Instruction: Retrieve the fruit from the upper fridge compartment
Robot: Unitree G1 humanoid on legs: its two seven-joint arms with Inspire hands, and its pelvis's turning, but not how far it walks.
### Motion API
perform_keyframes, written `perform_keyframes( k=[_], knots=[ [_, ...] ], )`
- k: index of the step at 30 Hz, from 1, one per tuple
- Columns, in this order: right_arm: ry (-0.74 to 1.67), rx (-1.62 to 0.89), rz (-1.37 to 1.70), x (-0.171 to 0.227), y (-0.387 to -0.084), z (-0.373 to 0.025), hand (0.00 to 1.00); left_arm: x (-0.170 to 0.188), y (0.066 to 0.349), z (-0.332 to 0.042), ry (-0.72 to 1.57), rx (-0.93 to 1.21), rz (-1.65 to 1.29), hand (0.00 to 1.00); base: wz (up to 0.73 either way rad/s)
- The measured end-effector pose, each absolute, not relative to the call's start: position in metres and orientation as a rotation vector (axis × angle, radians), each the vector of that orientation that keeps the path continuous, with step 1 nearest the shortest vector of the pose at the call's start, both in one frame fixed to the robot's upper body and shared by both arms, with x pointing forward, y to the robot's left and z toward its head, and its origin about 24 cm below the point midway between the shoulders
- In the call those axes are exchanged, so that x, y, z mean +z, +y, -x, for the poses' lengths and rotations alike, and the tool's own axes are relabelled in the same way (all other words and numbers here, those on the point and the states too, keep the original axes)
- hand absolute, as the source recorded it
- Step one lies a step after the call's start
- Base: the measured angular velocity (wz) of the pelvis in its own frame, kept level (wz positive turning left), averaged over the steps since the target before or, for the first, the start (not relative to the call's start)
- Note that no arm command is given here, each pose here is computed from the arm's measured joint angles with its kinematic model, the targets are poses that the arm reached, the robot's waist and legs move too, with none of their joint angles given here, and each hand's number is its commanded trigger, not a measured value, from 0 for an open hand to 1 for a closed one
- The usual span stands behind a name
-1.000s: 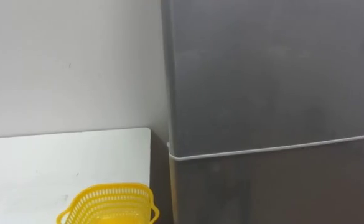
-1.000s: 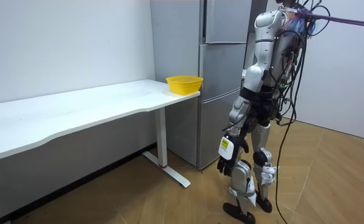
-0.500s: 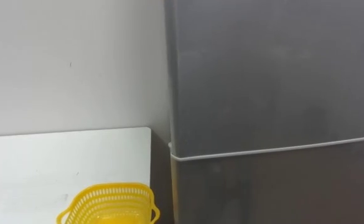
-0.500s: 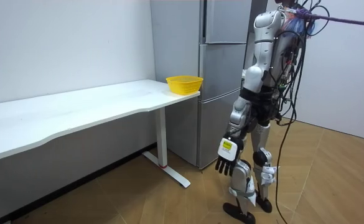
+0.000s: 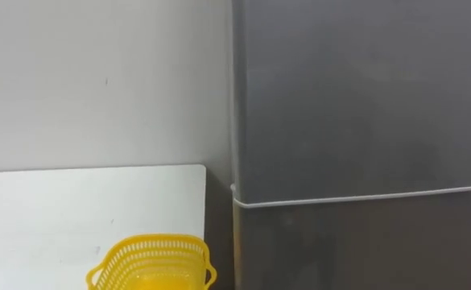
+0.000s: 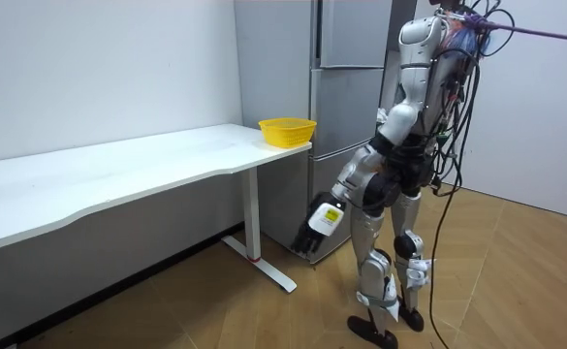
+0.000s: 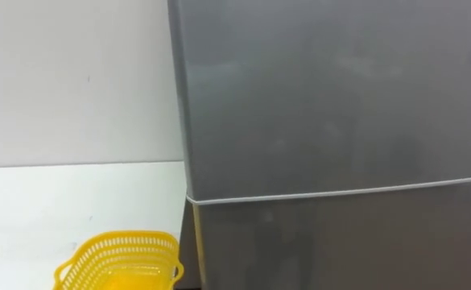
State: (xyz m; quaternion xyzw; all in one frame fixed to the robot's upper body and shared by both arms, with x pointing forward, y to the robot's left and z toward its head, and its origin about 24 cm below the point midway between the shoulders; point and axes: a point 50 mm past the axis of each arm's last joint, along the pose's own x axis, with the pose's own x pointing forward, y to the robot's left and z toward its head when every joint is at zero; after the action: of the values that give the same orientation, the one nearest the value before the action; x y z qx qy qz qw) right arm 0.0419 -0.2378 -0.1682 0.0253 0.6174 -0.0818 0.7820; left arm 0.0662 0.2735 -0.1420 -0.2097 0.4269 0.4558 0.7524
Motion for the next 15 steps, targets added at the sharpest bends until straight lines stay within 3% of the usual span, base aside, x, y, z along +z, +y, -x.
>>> perform_keyframes(
  k=[12,15],
  knots=[
    [1.279,-0.101,0.034,-0.165,-0.241,-0.044,0.0,-0.066,0.311,-0.129,0.382,1.141,0.403,0.0,-0.02],
    [1.266,-0.103,0.034,-0.165,-0.242,-0.044,0.0,-0.025,0.316,-0.148,0.182,1.131,0.404,0.0,0.0]
  ],
)
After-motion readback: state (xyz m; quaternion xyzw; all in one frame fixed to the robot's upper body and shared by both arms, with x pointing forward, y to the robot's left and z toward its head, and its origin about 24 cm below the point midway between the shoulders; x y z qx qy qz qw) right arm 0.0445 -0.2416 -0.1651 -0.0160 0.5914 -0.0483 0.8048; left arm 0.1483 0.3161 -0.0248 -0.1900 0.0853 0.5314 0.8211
